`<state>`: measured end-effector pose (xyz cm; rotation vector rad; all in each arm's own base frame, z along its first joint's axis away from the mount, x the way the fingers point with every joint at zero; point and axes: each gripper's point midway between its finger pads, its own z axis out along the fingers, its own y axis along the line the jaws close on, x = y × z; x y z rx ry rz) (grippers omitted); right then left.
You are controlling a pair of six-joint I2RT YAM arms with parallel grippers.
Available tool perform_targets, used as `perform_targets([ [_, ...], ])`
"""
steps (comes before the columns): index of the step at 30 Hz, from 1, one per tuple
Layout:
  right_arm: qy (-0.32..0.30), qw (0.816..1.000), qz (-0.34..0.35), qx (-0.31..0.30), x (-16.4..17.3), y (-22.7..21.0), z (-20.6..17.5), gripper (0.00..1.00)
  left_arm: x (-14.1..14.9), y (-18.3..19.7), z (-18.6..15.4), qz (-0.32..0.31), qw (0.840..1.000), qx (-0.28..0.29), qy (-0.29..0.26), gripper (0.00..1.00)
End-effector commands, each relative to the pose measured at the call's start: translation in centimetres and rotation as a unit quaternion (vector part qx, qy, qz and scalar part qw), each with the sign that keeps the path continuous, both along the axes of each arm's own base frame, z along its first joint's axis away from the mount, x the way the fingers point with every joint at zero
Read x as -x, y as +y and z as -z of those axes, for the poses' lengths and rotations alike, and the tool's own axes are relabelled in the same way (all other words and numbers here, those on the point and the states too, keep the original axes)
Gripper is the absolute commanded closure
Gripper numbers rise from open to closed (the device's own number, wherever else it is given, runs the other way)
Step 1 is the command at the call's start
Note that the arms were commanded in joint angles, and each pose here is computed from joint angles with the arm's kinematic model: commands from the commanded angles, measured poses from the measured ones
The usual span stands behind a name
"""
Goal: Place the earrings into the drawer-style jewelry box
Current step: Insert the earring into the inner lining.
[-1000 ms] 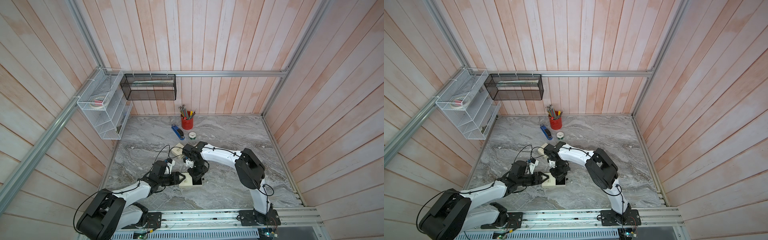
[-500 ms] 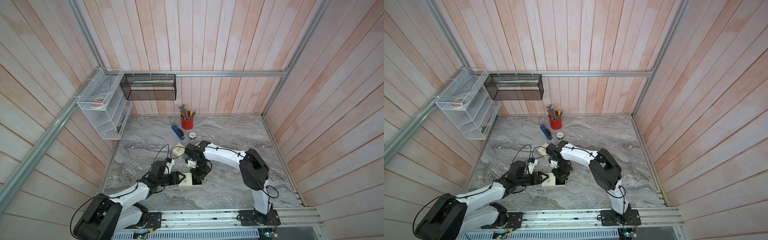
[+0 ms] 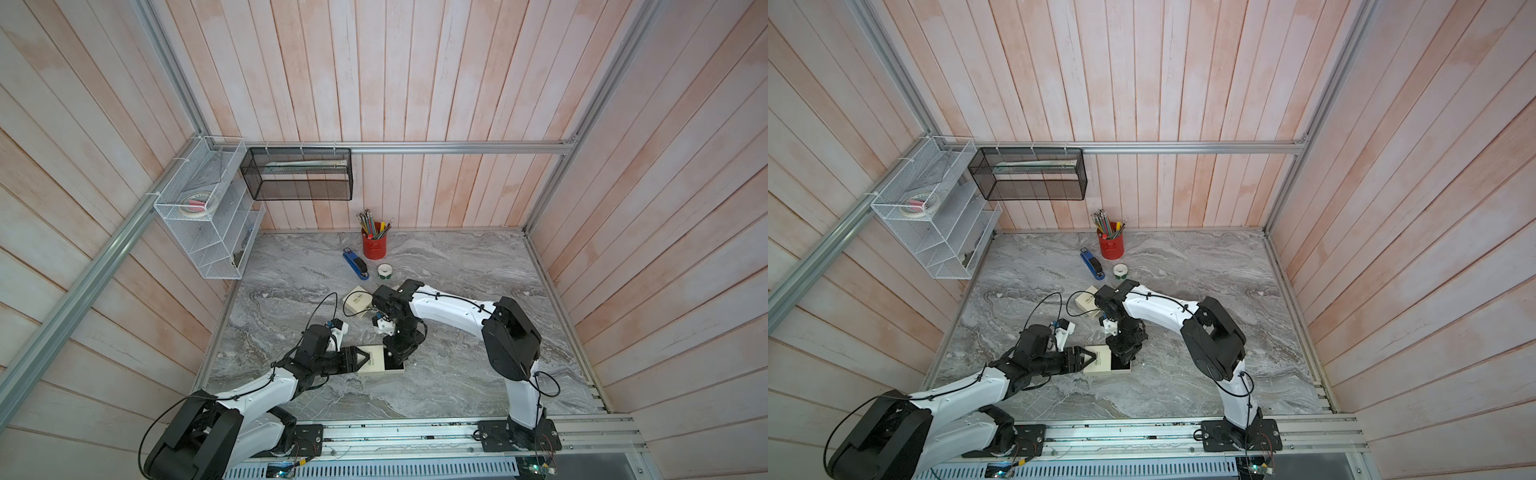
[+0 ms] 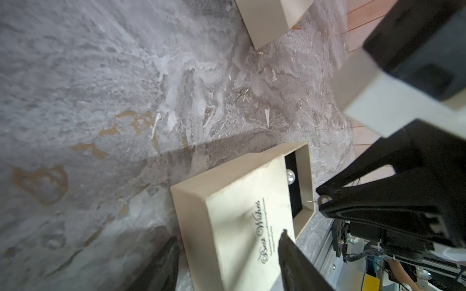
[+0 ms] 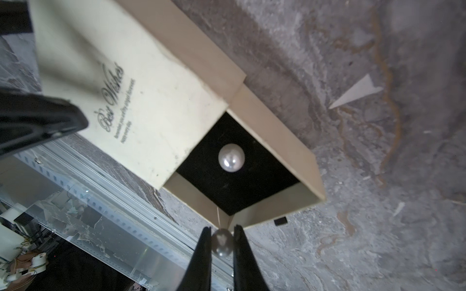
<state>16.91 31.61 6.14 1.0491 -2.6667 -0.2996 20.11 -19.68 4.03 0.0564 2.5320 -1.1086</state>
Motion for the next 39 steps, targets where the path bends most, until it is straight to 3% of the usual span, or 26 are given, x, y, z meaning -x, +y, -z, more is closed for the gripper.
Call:
perform_targets([
  [1,0.017,1.0,-0.002,0.01,0.3,-0.1,0.3,1.0,0.4,-0.1,0.7,0.011,1.0,-0.005,0.004,0.38],
  [9,0.022,1.0,-0.003,0.009,0.4,0.3,0.8,1.0,0.3,-0.1,0.9,0.01,1.0,-0.011,0.008,0.43],
  [39,0.027,0.999,-0.004,0.018,0.8,-0.1,0.7,1.0,0.0,-0.1,1.2,0.009,1.0,-0.019,0.008,0.44],
])
